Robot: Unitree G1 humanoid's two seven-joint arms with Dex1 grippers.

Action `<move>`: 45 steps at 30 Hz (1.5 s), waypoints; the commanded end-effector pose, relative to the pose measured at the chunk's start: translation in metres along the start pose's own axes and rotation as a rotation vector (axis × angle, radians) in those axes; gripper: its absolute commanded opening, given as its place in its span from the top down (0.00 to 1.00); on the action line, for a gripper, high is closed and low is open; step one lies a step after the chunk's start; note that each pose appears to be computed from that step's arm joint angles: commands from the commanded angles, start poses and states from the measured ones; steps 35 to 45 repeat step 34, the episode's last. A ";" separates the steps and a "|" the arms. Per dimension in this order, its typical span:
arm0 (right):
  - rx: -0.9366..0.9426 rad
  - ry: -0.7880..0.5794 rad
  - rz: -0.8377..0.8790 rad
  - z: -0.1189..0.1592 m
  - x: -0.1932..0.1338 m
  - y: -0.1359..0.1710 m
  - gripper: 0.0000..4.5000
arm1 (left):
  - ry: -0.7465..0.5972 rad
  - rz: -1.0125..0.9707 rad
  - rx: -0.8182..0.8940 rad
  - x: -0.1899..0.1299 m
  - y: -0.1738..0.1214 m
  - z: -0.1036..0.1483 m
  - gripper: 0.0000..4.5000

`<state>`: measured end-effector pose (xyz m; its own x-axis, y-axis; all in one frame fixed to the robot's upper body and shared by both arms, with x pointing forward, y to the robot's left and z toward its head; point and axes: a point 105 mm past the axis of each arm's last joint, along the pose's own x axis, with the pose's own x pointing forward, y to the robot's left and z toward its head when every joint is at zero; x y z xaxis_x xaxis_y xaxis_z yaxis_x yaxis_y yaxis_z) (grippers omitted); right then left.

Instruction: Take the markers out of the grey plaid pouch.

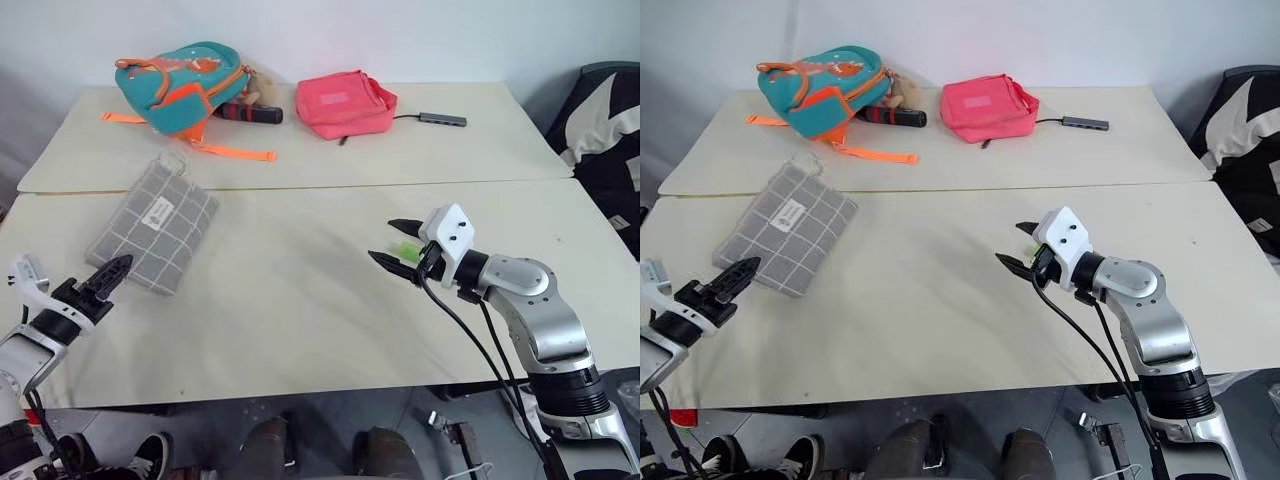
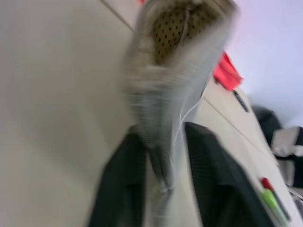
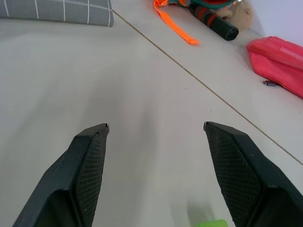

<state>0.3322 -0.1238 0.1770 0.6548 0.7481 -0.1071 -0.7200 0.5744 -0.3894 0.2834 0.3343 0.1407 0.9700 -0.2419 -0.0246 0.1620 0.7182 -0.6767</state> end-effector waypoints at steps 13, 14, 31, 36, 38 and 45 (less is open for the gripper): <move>0.037 0.009 -0.070 -0.001 -0.034 -0.028 0.25 | 0.240 -0.123 0.694 -0.062 -0.017 0.001 0.07; 0.051 0.028 -0.097 -0.005 -0.041 -0.034 0.25 | 0.235 -0.110 0.745 -0.066 -0.015 0.000 0.07; 0.122 0.226 -0.762 -0.077 -0.119 -0.143 0.25 | 0.048 0.017 0.870 -0.074 0.001 0.000 0.07; 0.115 0.229 -0.751 -0.081 -0.116 -0.142 0.25 | 0.043 -0.010 0.879 -0.075 -0.003 -0.002 0.07; 0.115 0.229 -0.751 -0.081 -0.116 -0.142 0.25 | 0.043 -0.010 0.879 -0.075 -0.003 -0.002 0.07; 0.115 0.229 -0.751 -0.081 -0.116 -0.142 0.25 | 0.043 -0.010 0.879 -0.075 -0.003 -0.002 0.07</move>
